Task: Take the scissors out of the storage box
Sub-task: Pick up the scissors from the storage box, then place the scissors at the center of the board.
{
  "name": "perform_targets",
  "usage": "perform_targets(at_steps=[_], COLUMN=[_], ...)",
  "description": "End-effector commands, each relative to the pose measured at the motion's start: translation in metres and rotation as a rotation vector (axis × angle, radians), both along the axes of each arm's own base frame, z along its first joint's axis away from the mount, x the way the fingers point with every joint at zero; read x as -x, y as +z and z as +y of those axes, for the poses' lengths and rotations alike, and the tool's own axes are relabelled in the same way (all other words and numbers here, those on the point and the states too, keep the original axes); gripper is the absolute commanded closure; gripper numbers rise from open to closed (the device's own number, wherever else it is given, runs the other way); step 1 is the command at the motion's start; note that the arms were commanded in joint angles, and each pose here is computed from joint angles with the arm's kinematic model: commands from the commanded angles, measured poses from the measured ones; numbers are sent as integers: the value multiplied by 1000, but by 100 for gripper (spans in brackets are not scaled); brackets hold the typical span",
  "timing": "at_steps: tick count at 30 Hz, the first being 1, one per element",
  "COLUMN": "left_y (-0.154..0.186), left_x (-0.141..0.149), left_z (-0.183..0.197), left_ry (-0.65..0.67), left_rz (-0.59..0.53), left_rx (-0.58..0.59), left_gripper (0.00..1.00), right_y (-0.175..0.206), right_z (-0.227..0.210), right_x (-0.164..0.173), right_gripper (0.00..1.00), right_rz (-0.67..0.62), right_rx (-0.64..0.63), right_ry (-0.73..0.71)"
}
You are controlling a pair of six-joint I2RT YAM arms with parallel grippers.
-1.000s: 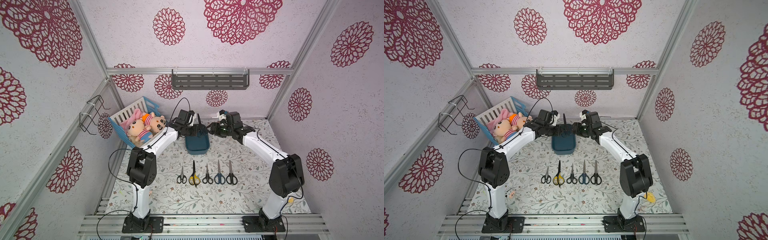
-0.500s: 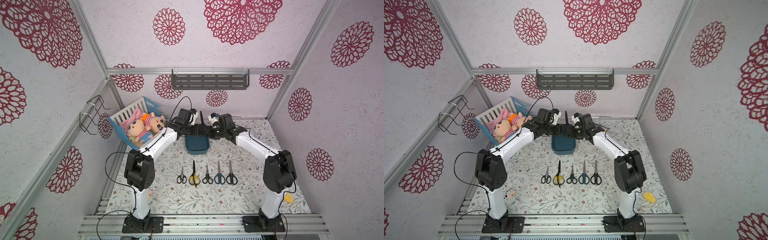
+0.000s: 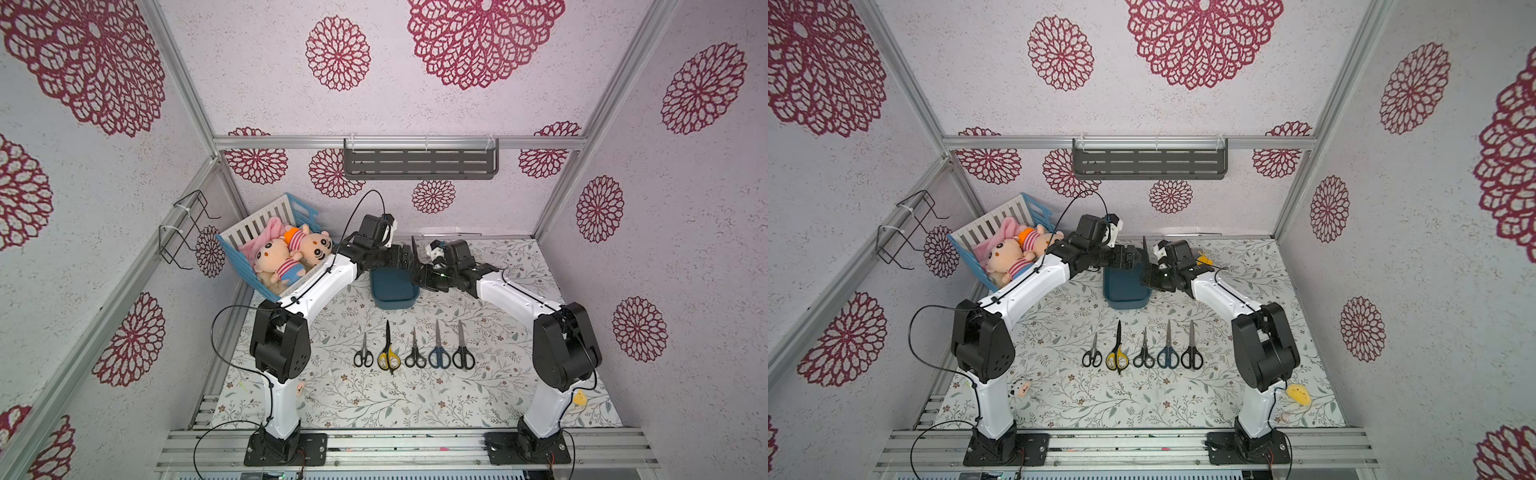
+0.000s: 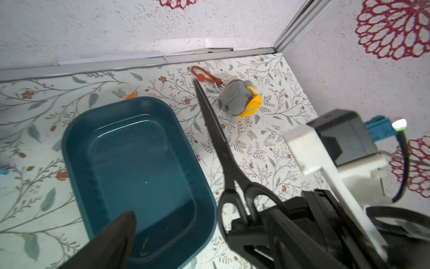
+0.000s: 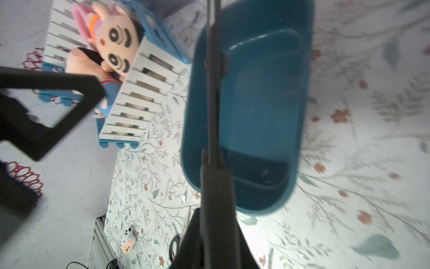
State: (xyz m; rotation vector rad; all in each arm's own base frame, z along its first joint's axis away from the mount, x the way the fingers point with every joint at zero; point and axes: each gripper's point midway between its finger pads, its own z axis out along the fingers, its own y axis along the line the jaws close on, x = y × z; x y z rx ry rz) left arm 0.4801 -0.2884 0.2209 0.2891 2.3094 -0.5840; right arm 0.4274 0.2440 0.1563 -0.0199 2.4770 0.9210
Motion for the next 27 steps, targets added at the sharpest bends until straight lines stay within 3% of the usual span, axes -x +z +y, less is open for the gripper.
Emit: perform_targets(at_steps=[1,6,12,19,27], left_y=[7,-4,-7,-3,-2], left_x=[-5,-3,-7,-12,-12], left_z=[27,56,76,83,89], left_ry=[116,192,234,237,235], left_rz=[-19,-20,-3,-24,-26], left_rx=[-107,-211,-222,-247,-248], left_gripper=[3,3,3,3,3], right_y=[20,-30,-75,-102,-119], right_z=[-48,-112,-178,-188,-184], right_x=[14,74,132,163,168], right_gripper=[89,89,89,88,87], right_rz=[-24,154,334,419,429], right_rx=[62,167,306,332,307], right_ry=[-97,-208,-336,-358,-350])
